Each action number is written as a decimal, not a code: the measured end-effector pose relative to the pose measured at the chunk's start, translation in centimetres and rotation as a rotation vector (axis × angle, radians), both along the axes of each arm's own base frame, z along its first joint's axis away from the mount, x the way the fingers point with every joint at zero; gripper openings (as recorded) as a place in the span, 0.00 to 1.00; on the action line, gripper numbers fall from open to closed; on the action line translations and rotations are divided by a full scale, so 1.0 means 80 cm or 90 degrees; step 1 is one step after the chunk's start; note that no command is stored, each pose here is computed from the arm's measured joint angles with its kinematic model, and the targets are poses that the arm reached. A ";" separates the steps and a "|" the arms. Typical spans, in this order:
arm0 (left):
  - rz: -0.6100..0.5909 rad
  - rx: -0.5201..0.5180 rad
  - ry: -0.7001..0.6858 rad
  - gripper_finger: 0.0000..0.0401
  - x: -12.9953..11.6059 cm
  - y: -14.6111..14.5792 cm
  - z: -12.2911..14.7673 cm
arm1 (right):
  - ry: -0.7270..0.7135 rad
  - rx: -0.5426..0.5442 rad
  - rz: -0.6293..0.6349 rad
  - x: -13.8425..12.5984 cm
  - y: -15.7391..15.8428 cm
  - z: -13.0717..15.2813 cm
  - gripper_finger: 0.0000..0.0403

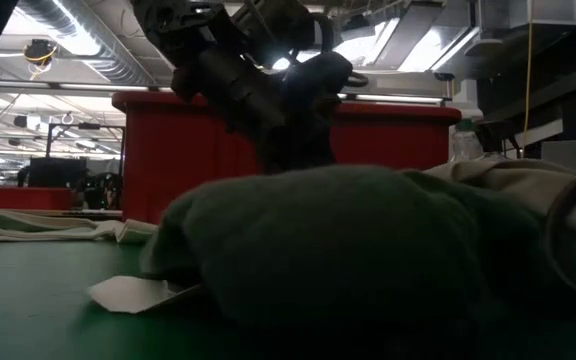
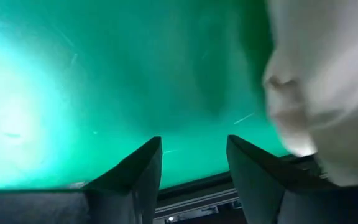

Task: Fold laundry
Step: Fold the grey shorts

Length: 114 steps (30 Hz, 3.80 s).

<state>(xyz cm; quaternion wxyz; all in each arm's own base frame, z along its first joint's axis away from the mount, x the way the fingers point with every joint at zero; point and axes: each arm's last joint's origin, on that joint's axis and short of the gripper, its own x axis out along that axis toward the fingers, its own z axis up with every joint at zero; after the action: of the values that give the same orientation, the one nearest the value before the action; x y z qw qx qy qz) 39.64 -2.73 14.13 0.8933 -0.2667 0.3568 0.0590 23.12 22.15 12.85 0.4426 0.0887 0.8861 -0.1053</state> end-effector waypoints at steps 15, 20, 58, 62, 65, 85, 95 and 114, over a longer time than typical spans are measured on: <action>0.000 0.002 0.014 0.00 -0.002 0.000 -0.002 | -0.207 -0.110 0.219 0.020 0.039 0.083 0.45; 0.000 0.002 0.014 0.00 -0.002 0.000 -0.002 | -0.205 -0.150 0.276 0.005 0.040 0.069 0.45; -0.001 0.002 0.011 0.00 -0.002 0.000 -0.002 | -0.135 -0.189 0.331 -0.040 0.001 -0.019 0.02; -0.002 0.001 0.008 0.00 -0.001 0.000 -0.001 | -0.133 -0.196 0.330 -0.037 0.004 -0.013 0.06; -0.003 -0.003 0.000 0.00 -0.001 0.001 0.003 | -0.130 -0.208 0.336 -0.031 0.009 0.001 0.02; 0.014 -0.007 -0.109 0.00 -0.026 0.015 0.100 | -0.332 -0.171 0.257 0.020 0.061 0.131 0.00; -0.027 -0.057 -0.113 0.00 -0.028 0.031 0.104 | -0.477 -0.144 0.224 0.036 0.075 0.189 0.00; -0.020 -0.080 0.057 0.00 -0.057 0.041 0.094 | -0.452 -0.248 0.247 0.050 0.046 0.158 0.00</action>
<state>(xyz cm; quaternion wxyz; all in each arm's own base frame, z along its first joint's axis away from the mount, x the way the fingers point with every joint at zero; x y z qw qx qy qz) 35.06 0.55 21.62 0.8588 -0.3138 0.4036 0.0341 27.08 25.82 25.45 0.7392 -0.1335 0.6433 -0.1482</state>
